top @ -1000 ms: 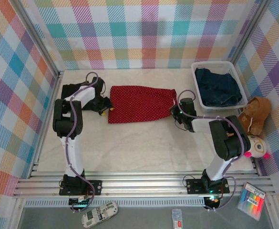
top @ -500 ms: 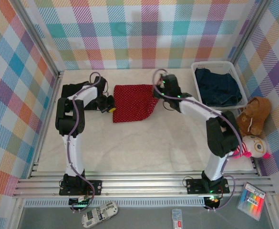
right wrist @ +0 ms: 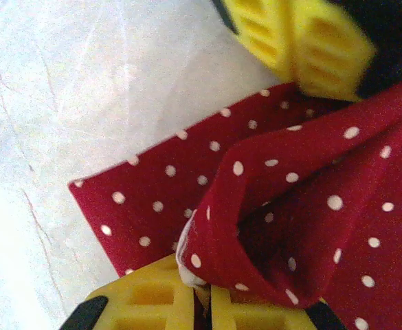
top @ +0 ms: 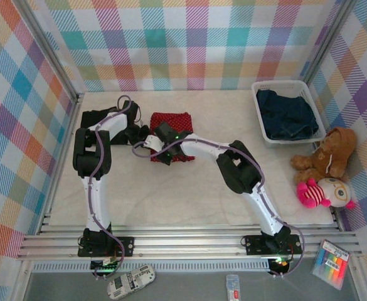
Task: Fold and stack the skirts
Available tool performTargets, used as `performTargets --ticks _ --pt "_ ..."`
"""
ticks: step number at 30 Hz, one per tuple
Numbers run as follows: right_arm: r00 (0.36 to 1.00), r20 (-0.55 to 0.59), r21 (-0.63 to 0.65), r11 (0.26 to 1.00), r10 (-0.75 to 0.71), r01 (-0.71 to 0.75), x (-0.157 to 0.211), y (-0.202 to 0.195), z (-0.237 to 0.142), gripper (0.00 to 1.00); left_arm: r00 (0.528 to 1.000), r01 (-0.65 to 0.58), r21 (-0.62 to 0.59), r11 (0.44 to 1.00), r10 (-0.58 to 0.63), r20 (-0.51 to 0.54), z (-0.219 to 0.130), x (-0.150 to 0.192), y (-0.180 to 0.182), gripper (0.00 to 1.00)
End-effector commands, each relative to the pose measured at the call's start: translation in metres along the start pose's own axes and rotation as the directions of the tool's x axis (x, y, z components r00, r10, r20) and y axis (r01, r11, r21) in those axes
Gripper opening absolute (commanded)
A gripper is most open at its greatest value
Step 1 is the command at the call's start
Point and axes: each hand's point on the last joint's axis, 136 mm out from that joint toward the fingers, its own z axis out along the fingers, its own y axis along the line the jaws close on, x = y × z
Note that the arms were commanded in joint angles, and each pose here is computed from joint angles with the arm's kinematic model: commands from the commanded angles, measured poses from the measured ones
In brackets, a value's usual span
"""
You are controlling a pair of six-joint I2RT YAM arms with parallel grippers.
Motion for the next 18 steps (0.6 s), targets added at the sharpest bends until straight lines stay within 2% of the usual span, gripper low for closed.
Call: performTargets --ticks 1,6,7,8,10,12,16,18 --pt "0.998 -0.036 0.033 0.998 -0.057 0.058 0.002 -0.013 -0.025 0.00 0.999 0.012 -0.029 0.999 -0.013 -0.037 0.012 0.004 0.017 0.10" --pt "0.997 -0.064 0.109 0.993 -0.038 0.045 0.000 -0.028 -0.039 0.00 0.999 0.014 -0.025 1.000 -0.015 -0.043 0.013 0.004 0.016 0.10" --pt "0.997 -0.069 0.112 0.993 -0.021 0.029 -0.001 -0.029 -0.039 0.03 0.999 0.014 -0.025 1.000 -0.015 -0.041 0.013 0.003 0.016 0.11" --pt "0.997 -0.072 0.100 0.995 -0.005 0.012 -0.001 -0.028 -0.039 0.09 0.999 0.012 -0.026 1.000 -0.013 -0.041 0.011 0.003 0.016 0.11" --pt "0.997 -0.071 0.044 0.999 0.018 -0.015 -0.001 -0.018 -0.037 0.27 0.999 0.007 -0.026 1.000 -0.008 -0.032 0.005 0.000 0.015 0.11" --pt "0.998 -0.050 -0.031 0.999 0.035 -0.037 -0.006 -0.007 -0.041 0.39 1.000 0.009 -0.023 1.000 -0.009 -0.018 -0.006 -0.002 0.014 0.13" --pt "0.994 0.075 -0.221 0.973 0.082 -0.063 -0.028 0.014 -0.081 0.48 0.999 0.010 -0.083 0.996 -0.007 0.039 -0.041 -0.005 0.022 0.16" --pt "0.980 0.129 -0.230 0.966 0.149 -0.116 -0.034 0.001 -0.099 0.49 0.997 0.007 -0.132 0.991 0.003 0.076 -0.058 -0.004 0.028 0.17"
